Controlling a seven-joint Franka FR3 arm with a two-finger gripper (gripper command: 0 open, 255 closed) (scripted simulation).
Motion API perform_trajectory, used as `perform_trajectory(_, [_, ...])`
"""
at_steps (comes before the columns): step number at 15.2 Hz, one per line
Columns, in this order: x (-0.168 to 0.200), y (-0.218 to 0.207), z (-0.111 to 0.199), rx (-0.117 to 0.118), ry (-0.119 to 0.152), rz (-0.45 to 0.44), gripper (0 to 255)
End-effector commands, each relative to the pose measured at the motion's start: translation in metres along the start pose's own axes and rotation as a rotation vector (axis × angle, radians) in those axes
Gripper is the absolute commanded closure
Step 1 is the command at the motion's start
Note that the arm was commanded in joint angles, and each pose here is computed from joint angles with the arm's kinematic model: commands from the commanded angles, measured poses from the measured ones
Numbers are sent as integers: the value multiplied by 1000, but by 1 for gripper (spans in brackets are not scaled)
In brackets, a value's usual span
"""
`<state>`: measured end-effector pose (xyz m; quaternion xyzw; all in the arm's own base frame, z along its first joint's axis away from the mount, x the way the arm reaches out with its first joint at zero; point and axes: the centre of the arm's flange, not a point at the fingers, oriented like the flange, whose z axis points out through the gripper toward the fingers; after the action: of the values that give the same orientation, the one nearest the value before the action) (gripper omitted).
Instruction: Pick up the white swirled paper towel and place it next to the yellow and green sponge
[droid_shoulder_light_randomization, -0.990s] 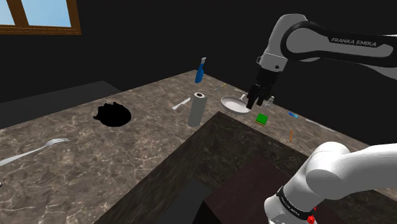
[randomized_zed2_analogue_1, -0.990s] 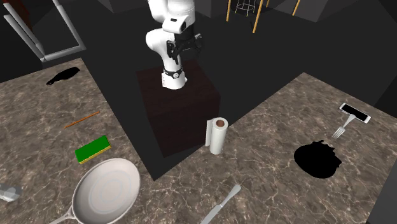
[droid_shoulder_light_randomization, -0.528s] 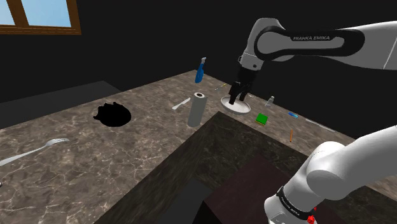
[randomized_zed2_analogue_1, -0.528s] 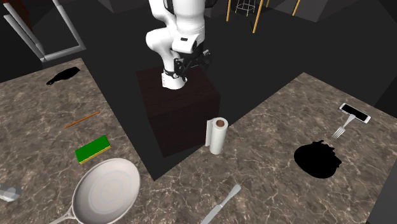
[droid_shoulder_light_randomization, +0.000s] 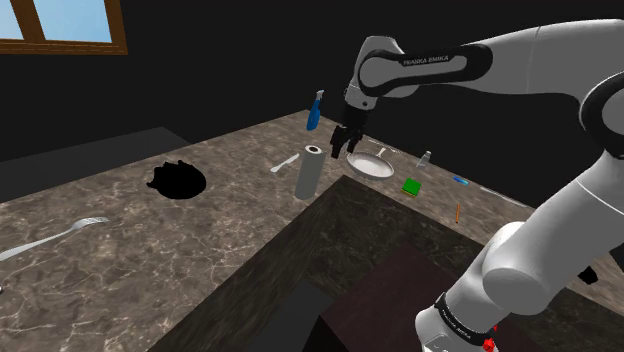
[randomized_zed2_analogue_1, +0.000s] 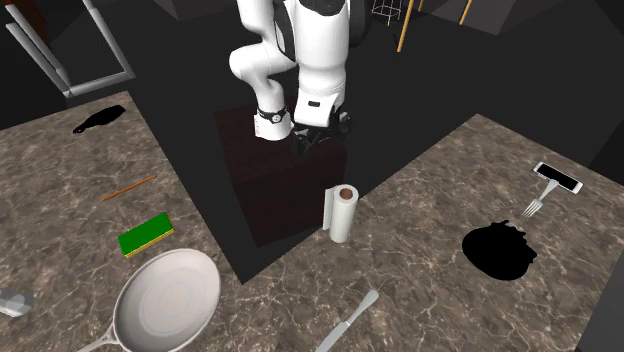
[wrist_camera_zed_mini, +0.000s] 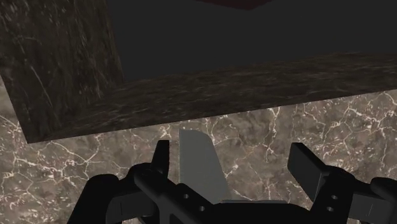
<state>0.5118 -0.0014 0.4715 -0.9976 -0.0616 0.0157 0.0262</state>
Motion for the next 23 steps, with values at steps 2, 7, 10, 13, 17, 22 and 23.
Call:
perform_trajectory(2, [38, 1, 11, -4, 9, -26, 0])
perform_trajectory(7, [87, 0, 30, -9, 19, -58, 0])
perform_trajectory(10, [88, 1, 46, -9, 19, -58, 0])
perform_trajectory(13, [88, 1, 62, -9, 19, -58, 0])
perform_trajectory(17, [88, 1, 65, -9, 19, -58, 0])
perform_trajectory(22, [88, 1, 65, -9, 19, -58, 0])
perform_trajectory(23, [88, 1, 65, -9, 19, -58, 255])
